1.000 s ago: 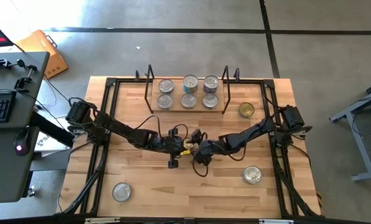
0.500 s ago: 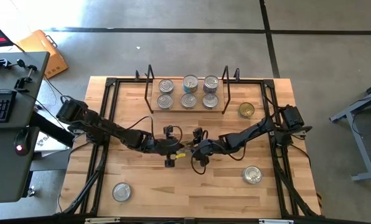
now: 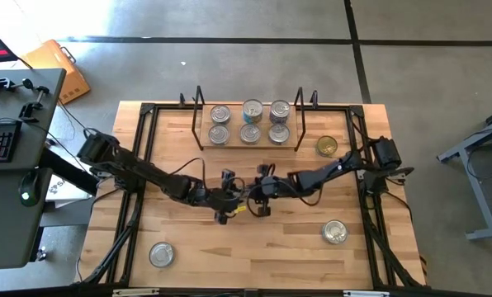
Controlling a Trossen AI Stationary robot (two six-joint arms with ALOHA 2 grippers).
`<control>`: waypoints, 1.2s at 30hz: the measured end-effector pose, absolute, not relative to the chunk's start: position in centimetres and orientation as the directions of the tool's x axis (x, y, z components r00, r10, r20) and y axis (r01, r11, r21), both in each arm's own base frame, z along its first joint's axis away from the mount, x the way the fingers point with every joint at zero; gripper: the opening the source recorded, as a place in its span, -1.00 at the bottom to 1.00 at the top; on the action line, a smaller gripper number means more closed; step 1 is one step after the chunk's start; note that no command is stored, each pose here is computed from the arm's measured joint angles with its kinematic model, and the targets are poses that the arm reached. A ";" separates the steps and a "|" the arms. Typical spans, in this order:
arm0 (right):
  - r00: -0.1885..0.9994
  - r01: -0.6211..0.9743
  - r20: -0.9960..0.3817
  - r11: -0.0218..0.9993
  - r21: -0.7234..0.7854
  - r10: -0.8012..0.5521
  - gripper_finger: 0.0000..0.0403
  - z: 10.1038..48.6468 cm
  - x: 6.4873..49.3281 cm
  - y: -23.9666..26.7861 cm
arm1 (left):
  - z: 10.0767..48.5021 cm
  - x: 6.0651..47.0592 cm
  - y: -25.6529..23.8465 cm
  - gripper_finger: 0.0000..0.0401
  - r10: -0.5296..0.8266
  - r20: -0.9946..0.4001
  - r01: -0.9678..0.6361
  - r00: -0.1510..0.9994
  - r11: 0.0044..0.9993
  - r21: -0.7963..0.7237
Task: Stack canned seafood by type on shelf
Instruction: Stack the green tuna can on top of the green tuna can on the shelf
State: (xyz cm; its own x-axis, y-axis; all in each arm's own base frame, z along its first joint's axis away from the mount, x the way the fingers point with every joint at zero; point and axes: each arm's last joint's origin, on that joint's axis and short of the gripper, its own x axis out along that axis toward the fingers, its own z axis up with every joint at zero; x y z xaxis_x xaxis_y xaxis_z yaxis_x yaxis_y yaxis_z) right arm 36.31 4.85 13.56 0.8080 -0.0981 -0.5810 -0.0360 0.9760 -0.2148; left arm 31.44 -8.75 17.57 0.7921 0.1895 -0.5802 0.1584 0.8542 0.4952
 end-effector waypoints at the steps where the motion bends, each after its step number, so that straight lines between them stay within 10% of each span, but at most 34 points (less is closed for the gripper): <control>1: 0.805 -0.033 -0.584 0.977 -0.211 -0.099 -0.40 13.5 36.3 4.7 | 17.2 31.5 -8.7 -0.20 0.222 -0.580 0.145 0.784 0.843 0.518; 9: 0.800 -0.024 -0.593 0.982 -0.188 -0.094 -0.40 13.4 36.3 4.2 | 17.3 32.8 -8.0 0.15 0.295 -0.469 -0.018 0.832 0.860 0.510; 21: 0.801 -0.041 -0.593 0.981 -0.189 -0.081 -0.40 13.4 36.3 4.4 | 16.3 32.7 -5.9 0.15 0.222 -0.599 0.009 0.770 0.934 0.357; 36: 0.768 -0.040 -0.640 0.997 -0.060 -0.008 -0.12 13.4 36.1 3.0 | 15.6 32.0 -6.4 -0.41 0.191 -0.675 0.018 0.713 0.957 0.290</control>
State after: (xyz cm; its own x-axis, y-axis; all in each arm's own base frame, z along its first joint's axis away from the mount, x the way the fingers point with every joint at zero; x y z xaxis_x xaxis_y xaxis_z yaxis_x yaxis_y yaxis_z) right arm 36.12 2.99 13.38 0.7683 -0.0079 -0.6401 -0.0400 0.9974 -0.0603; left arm 31.95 -6.39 15.63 0.7131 0.1908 -0.6746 0.0182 0.9569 0.2899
